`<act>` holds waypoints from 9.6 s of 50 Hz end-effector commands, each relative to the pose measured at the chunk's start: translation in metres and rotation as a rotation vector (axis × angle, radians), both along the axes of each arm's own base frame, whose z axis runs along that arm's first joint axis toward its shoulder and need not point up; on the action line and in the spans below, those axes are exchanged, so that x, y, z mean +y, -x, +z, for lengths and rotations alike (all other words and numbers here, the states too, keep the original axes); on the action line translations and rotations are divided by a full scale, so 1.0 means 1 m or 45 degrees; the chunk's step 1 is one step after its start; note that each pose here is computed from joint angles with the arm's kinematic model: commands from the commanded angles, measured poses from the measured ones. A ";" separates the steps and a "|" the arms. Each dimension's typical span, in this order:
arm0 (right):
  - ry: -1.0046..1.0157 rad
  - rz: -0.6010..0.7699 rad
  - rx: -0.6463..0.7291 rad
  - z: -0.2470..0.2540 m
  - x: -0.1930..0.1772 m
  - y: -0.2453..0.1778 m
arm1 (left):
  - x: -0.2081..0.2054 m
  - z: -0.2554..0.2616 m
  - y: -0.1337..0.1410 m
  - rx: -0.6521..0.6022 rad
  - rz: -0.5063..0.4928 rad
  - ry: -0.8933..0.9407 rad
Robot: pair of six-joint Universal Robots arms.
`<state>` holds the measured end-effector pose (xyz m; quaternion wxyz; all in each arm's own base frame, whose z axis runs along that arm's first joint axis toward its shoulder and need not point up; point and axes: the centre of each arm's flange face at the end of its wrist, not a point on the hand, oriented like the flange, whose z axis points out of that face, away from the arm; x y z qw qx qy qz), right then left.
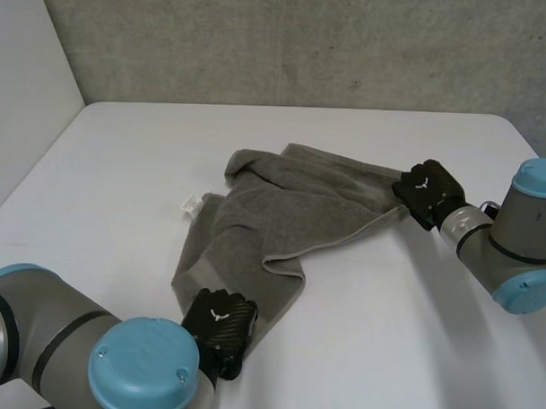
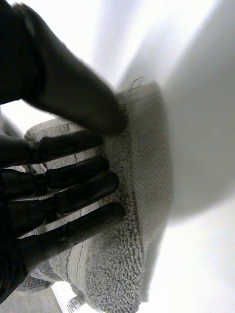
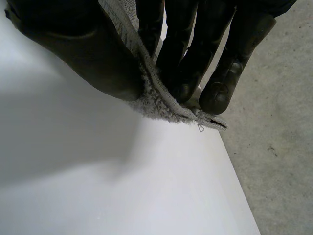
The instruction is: Fold the towel.
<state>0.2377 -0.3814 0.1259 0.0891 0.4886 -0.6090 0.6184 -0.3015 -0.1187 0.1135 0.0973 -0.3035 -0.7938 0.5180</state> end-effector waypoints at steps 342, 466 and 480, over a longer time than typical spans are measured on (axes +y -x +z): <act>-0.458 -0.187 -0.044 0.116 0.046 0.065 | -0.166 0.087 -0.080 0.017 0.185 0.387; -0.320 -0.248 -0.384 0.086 0.035 0.053 | -0.205 0.019 -0.110 -0.095 0.184 0.386; -0.164 -0.212 -0.426 0.191 0.078 0.054 | -0.176 0.151 -0.115 0.035 0.203 0.755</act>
